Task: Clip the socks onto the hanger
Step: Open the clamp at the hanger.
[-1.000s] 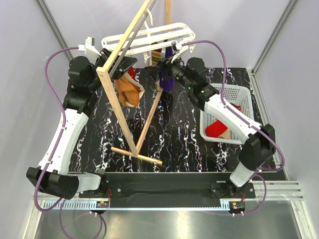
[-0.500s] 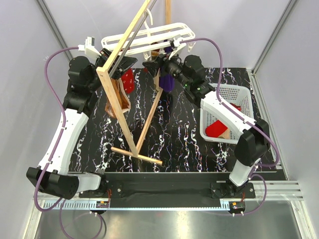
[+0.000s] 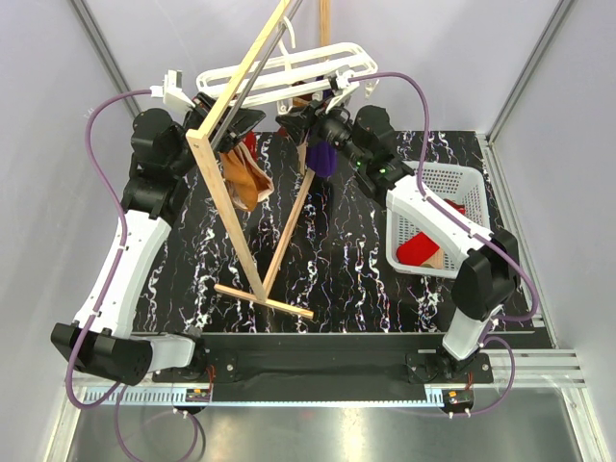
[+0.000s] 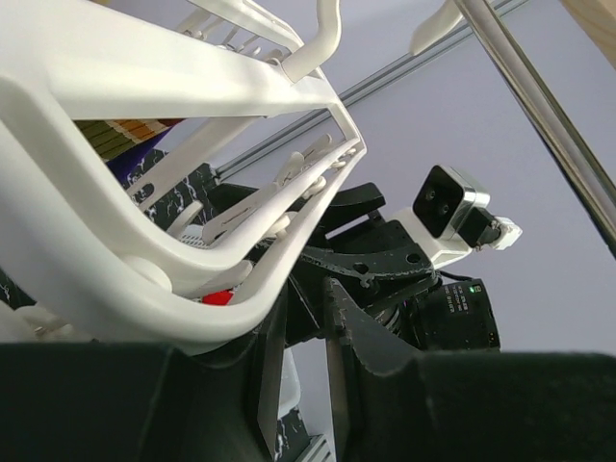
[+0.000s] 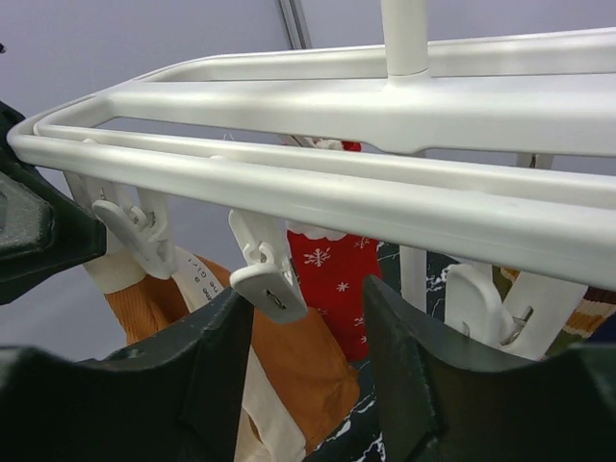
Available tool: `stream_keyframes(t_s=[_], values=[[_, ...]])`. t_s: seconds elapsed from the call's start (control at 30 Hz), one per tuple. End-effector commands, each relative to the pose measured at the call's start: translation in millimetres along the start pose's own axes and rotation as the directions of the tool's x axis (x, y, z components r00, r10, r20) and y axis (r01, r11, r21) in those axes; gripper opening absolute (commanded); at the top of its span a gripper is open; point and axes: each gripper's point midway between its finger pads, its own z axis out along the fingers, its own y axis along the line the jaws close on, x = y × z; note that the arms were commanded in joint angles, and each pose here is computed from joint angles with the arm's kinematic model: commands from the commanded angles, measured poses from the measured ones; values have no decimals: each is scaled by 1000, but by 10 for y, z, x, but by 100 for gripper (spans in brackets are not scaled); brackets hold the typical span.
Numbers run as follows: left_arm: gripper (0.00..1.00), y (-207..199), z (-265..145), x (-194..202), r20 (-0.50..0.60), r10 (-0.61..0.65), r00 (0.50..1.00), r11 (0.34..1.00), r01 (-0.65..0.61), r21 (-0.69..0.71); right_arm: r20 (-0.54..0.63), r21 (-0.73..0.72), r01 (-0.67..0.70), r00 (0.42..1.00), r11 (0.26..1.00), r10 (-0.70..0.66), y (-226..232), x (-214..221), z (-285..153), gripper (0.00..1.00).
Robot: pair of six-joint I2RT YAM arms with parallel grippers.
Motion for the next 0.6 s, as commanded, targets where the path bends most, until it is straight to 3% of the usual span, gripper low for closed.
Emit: stream_keyframes(t_s=[0.0,0.1,0.37,0.57], values=[[26,-74,3,-4,-4,9,1000,999,-9,48,78,-49,13,997,999,-9,155,-279,75,53],[26,-66,3,-2,-5,11,1000,999,-11,49,69,-56,7,998,998,-3,167,-258,76,43],[25,-145,0,33,-12,70,998,993,-68,102,50,-43,-3,999,999,5,171,-233,-18,28],[25,-259,-21,51,13,168,986,978,-168,122,18,-25,-16,1000,1000,17,207,-301,-124,4]])
